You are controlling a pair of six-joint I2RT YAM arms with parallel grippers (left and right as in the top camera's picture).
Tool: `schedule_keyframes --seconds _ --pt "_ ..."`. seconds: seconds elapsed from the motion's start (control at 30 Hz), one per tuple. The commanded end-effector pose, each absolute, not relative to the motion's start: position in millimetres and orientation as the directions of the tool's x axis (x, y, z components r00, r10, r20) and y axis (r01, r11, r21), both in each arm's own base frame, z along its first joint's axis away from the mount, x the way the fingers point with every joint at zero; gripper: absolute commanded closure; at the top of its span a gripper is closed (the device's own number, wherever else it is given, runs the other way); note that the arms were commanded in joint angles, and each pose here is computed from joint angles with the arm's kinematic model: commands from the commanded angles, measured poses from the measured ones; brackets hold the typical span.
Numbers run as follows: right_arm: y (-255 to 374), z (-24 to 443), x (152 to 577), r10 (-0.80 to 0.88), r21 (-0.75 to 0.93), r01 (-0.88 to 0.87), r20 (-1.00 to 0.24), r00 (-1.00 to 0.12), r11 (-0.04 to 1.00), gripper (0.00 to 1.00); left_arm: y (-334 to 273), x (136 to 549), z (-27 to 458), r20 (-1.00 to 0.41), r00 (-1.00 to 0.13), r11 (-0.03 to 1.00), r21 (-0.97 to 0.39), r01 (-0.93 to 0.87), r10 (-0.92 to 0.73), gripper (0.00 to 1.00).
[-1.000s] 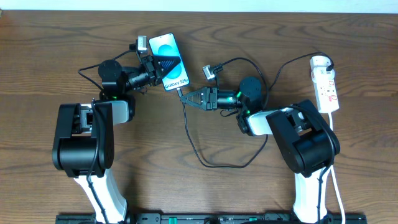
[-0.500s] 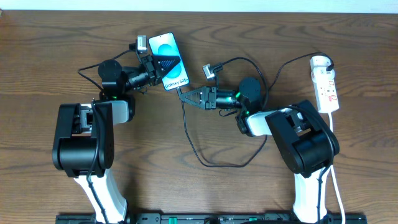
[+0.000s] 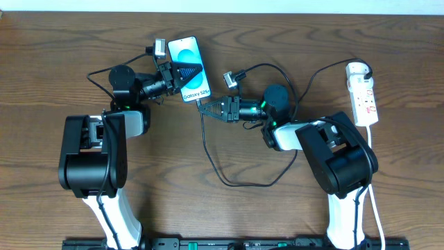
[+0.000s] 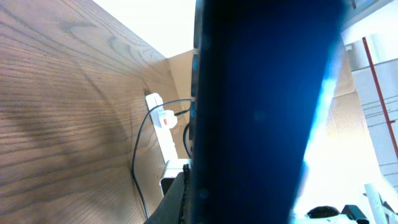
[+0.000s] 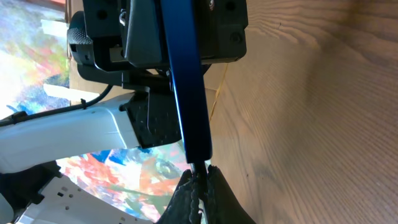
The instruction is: Plug charger to phone and switch on socket
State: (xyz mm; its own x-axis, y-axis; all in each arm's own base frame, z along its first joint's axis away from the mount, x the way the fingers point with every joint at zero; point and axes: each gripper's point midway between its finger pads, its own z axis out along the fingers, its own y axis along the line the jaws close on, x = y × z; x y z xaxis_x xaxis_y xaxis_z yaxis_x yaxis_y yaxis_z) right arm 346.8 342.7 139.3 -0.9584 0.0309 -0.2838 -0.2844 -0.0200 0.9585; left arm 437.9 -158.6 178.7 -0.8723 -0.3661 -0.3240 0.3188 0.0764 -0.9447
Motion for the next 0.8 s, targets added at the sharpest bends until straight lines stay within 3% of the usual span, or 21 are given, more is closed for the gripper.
schedule_keyframes --seconds 0.0,0.5,0.73,0.77 --pt "338 157 398 0.269 0.944 -0.329 -0.322 -0.908 0.021 0.99 -189 401 180 -0.346 -0.925 0.024 -0.938 0.347 -0.159 0.93" --pt "336 157 403 0.292 0.939 -0.343 -0.337 -0.895 0.032 0.99 -189 401 180 -0.348 -0.924 0.024 -0.937 0.348 -0.159 0.93" --pt "341 157 377 0.150 0.900 -0.436 -0.431 -0.890 -0.002 0.99 -184 408 181 -0.357 -0.913 0.036 -0.933 0.357 -0.198 0.93" --pt "342 157 372 0.123 0.896 -0.444 -0.440 -0.890 -0.010 0.95 -182 410 181 -0.356 -0.911 0.039 -0.934 0.356 -0.207 0.93"
